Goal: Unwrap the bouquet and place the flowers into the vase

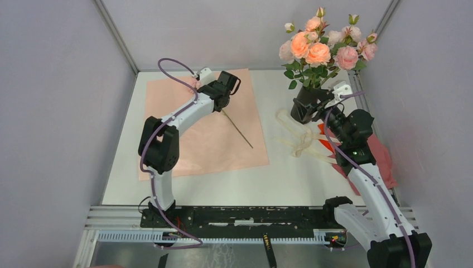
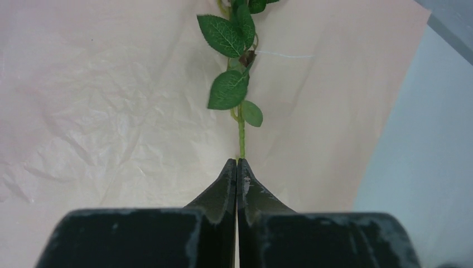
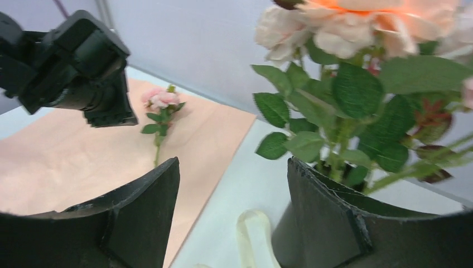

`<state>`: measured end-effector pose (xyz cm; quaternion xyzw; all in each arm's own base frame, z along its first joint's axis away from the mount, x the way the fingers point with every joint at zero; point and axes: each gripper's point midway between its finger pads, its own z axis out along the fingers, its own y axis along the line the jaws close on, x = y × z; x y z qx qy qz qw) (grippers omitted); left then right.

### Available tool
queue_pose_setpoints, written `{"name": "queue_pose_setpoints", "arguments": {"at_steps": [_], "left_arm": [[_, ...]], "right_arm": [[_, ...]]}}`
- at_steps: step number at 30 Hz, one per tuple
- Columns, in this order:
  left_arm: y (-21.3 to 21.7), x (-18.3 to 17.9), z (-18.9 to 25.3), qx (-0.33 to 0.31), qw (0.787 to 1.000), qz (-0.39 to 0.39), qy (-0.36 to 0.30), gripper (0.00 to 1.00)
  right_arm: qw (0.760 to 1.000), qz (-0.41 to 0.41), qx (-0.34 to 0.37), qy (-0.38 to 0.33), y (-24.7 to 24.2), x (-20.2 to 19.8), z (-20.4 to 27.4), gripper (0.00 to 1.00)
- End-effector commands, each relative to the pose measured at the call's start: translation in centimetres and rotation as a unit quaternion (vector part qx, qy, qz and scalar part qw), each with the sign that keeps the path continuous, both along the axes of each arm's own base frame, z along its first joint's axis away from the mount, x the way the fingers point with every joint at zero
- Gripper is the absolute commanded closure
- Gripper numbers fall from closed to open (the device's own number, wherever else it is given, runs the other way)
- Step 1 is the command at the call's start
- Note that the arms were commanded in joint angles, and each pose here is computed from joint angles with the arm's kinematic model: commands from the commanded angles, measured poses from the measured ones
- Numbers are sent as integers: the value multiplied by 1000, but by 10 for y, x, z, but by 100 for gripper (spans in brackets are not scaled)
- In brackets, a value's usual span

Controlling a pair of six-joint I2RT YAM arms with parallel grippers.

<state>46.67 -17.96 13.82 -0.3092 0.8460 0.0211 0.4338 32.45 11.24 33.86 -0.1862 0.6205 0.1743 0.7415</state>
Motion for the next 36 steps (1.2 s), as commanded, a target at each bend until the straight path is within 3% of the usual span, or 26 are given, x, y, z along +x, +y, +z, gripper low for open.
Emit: {"name": "queue_pose_setpoints", "arguments": {"at_steps": [1,5,7,8,10,11,14,21,26,36], "left_arm": [[10,4,10,12,1000,-5,-26,98],[18,-9,-13,13,1000,13,4,98],[22,-13,-20,8,999,33,16,95],[27,-16,-23,5,999,47,23,88],[36,-19,-24,-6,997,68,34,35],[39,-18,-24,-12,997,67,38,18],[61,-19,-19,-29,994,91,44,1],[119,-45,-1,-3,986,164,26,0],[135,-64,-2,11,983,183,25,0],[139,-82,-19,15,984,172,45,0]], "right_arm": [[997,82,-9,0,40,-7,16,24],[992,90,-81,43,78,6,-7,23],[986,108,-107,66,100,9,-19,23],[984,118,-114,73,110,11,-24,23],[978,136,-131,93,129,17,-36,22],[973,144,-142,106,138,19,-43,22],[960,153,-173,160,159,39,-71,22],[917,126,-255,281,196,103,-135,23],[901,129,-273,311,228,137,-153,23],[892,172,-262,326,275,131,-215,27]]}}
